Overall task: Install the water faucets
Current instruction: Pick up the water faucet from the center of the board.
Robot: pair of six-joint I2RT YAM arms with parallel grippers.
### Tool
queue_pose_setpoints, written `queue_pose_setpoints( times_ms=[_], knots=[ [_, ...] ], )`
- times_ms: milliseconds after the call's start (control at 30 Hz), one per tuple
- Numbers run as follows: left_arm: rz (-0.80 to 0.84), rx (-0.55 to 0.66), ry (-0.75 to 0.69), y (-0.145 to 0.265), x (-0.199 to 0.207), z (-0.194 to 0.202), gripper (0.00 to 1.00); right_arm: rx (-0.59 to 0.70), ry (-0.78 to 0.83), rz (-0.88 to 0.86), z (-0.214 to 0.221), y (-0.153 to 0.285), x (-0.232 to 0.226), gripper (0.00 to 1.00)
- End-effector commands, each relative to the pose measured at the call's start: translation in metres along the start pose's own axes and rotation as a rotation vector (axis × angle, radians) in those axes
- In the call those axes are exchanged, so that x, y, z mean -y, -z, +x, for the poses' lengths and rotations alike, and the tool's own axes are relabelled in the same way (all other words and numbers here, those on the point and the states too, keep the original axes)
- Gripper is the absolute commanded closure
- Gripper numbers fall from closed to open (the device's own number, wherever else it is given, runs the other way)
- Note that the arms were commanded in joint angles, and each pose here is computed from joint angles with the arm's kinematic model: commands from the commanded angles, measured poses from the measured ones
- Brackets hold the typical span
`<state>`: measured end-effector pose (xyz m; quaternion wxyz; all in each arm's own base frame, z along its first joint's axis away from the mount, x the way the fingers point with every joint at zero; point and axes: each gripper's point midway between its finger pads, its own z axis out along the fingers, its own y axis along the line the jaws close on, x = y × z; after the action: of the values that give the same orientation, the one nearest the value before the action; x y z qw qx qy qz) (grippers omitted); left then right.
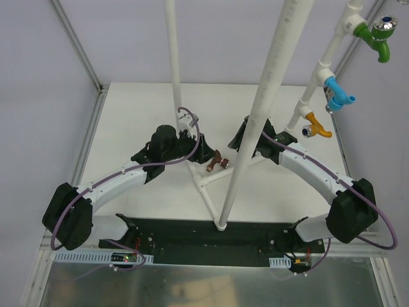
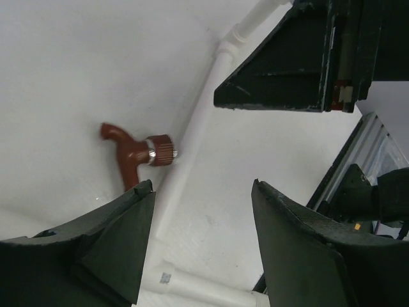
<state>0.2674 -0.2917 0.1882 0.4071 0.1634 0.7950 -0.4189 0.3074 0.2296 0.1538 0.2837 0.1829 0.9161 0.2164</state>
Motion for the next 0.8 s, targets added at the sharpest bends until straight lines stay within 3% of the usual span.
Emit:
queue_pose_setpoints(
  times_ms=[0, 167, 333, 500, 767],
  knots=[
    [0.102, 0.093, -0.051, -0.016, 0.042, -0.034, 0.36, 0.027, -0.035, -0.107, -0.005, 0.026, -0.018, 0.55],
    [0.069, 0.041, -0.049, -0.024, 0.037, -0.016, 0.36, 0.059, 0.006, -0.028, -0.008, 0.023, 0.000, 0.54],
    [-0.094, 0.007, -0.142, -0.019, 0.007, -0.016, 0.34, 0.041, 0.030, 0.020, -0.004, 0.010, 0.010, 0.48],
    [-0.250, -0.256, -0.250, -0.031, -0.035, 0.016, 0.31, 0.040, 0.020, -0.009, 0.005, 0.012, 0.015, 0.47],
    [-0.309, -0.402, -0.295, -0.032, -0.074, 0.070, 0.34, 0.017, 0.044, -0.022, 0.015, 0.020, 0.024, 0.45]
  ],
)
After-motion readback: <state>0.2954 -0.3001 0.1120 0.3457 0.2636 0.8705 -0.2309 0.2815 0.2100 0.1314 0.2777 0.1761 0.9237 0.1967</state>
